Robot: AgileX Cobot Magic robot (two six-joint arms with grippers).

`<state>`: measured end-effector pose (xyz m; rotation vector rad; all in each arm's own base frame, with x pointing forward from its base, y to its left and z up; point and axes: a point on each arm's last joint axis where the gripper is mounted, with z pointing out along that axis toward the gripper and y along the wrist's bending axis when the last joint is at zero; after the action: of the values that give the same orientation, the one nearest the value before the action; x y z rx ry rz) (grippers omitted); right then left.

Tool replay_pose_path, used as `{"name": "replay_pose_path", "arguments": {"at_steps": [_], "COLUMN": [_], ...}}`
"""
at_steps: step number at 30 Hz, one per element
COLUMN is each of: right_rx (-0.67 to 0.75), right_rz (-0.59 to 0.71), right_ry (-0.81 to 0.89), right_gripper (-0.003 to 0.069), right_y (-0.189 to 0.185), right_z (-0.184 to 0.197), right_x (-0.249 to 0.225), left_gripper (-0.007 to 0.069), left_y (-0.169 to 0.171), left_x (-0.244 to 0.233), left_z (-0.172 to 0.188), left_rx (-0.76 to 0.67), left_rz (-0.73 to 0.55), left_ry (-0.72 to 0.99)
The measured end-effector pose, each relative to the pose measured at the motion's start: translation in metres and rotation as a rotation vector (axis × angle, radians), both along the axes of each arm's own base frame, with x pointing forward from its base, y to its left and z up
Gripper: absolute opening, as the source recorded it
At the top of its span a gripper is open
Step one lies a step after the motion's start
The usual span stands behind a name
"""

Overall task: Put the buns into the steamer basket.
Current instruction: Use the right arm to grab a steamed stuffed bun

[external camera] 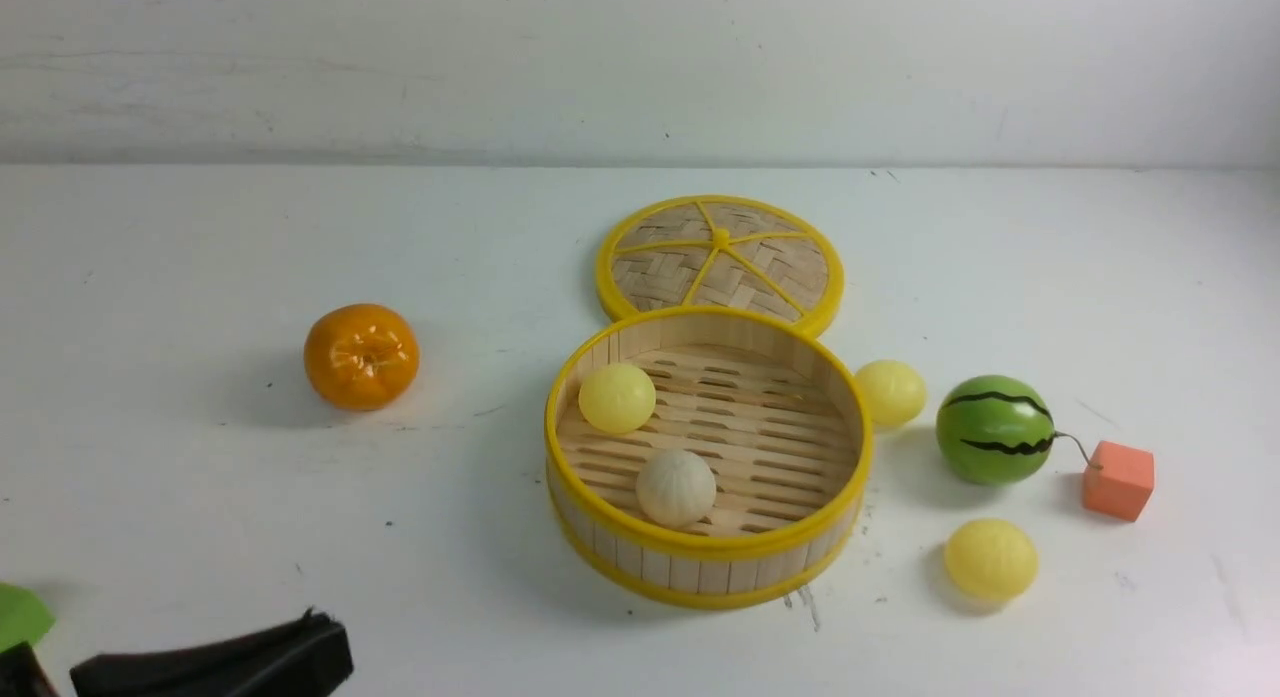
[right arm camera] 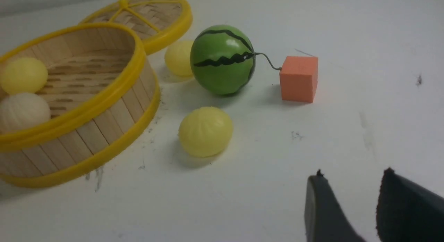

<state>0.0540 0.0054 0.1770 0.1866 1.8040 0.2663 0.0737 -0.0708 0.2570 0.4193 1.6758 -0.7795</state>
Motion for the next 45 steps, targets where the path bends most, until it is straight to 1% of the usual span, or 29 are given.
{"name": "replay_pose_path", "arguments": {"at_steps": [1, 2, 3, 4, 5, 6, 9, 12, 15, 16, 17, 18, 19, 20, 21, 22, 23, 24, 25, 29, 30, 32, 35, 40, 43, 45], "right_rx": [0.127, 0.149, 0.348, 0.430, 0.444, 0.511, 0.559, 0.511, 0.243, 0.176, 0.078, 0.058, 0.011, -0.054, -0.074, -0.097, -0.099, -0.113, -0.118, -0.135, -0.135, -0.142, -0.142, -0.149, -0.149, -0.147], "right_rz": [-0.013, -0.016, -0.034, -0.042, -0.044, -0.051, -0.032, 0.022, 0.148, 0.178, 0.217, 0.226, 0.245, 0.272, 0.284, 0.299, 0.301, 0.312, 0.321, 0.360, 0.361, 0.365, 0.362, 0.340, 0.320, 0.303], "right_ry": [-0.027, -0.038, -0.069, -0.088, -0.098, -0.123, -0.124, -0.009, 0.230, 0.274, 0.375, 0.391, 0.449, 0.558, 0.616, 0.701, 0.704, 0.784, 0.828, 0.939, 0.945, 1.003, 1.041, 1.043, 1.019, 0.971], "right_gripper": [0.0239, 0.0239, 0.0239, 0.0239, 0.0239, 0.0239, 0.0239, 0.0239, 0.0239, 0.0239, 0.0239, 0.0239, 0.0239, 0.0239, 0.0239, 0.0239, 0.0239, 0.0239, 0.0239, 0.0239, 0.0239, 0.0239, 0.0239, 0.0239, 0.0239, 0.0239], "right_y": [0.001, 0.001, 0.003, 0.003, 0.003, 0.002, 0.004, 0.010, 0.021, 0.024, 0.028, 0.029, 0.032, 0.037, 0.040, 0.045, 0.046, 0.050, 0.055, 0.067, 0.067, 0.072, 0.076, 0.078, 0.078, 0.079], "right_z": [0.003, 0.005, 0.009, 0.012, 0.013, 0.016, 0.026, 0.045, 0.086, 0.101, 0.112, 0.116, 0.122, 0.129, 0.130, 0.127, 0.130, 0.122, 0.118, 0.093, 0.092, 0.075, 0.060, 0.039, 0.033, 0.032], "right_x": [0.001, 0.001, 0.001, 0.002, 0.002, 0.002, 0.001, 0.003, 0.022, 0.030, 0.043, 0.049, 0.059, 0.082, 0.094, 0.115, 0.118, 0.138, 0.155, 0.197, 0.198, 0.221, 0.238, 0.255, 0.262, 0.268], "left_gripper": [-0.0013, -0.0013, -0.0013, -0.0013, -0.0013, -0.0013, -0.0013, -0.0013, -0.0013, -0.0013, -0.0013, -0.0013, -0.0013, -0.0013, -0.0013, -0.0013, -0.0013, -0.0013, -0.0013, -0.0013, -0.0013, -0.0013, -0.0013, -0.0013, -0.0013, -0.0011], "left_y": [0.001, 0.001, 0.001, 0.001, 0.001, 0.002, 0.002, 0.002, 0.002, 0.002, 0.003, 0.003, 0.003, 0.003, 0.003, 0.003, 0.003, 0.003, 0.003, 0.003, 0.003, 0.003, 0.003, 0.003, 0.003, 0.003], "left_x": [-0.001, -0.001, -0.001, -0.001, -0.002, -0.002, -0.002, -0.003, -0.003, -0.003, -0.003, -0.003, -0.003, -0.003, -0.003, -0.003, -0.003, -0.003, -0.003, -0.003, -0.003, -0.003, -0.003, -0.003, -0.003, -0.003], "left_z": [-0.005, -0.007, -0.015, -0.017, -0.019, -0.022, -0.026, -0.027, -0.029, -0.029, -0.029, -0.029, -0.029, -0.029, -0.029, -0.029, -0.029, -0.029, -0.029, -0.030, -0.030, -0.030, -0.030, -0.030, -0.030, -0.030], "left_rx": [0.007, 0.010, 0.026, 0.032, 0.035, 0.045, 0.068, 0.079, 0.092, 0.094, 0.094, 0.094, 0.094, 0.095, 0.095, 0.095, 0.095, 0.095, 0.096, 0.096, 0.096, 0.096, 0.097, 0.097, 0.097, 0.097], "left_rz": [0.000, 0.000, 0.000, 0.000, 0.000, 0.000, -0.001, -0.002, -0.003, -0.003, -0.003, -0.003, -0.003, -0.003, -0.003, -0.003, -0.003, -0.003, -0.003, -0.003, -0.003, -0.003, -0.003, -0.003, -0.003, -0.003], "left_ry": [0.008, 0.012, 0.028, 0.034, 0.037, 0.048, 0.072, 0.083, 0.097, 0.099, 0.100, 0.100, 0.100, 0.100, 0.100, 0.101, 0.101, 0.101, 0.101, 0.102, 0.102, 0.102, 0.102, 0.102, 0.102, 0.102]}}
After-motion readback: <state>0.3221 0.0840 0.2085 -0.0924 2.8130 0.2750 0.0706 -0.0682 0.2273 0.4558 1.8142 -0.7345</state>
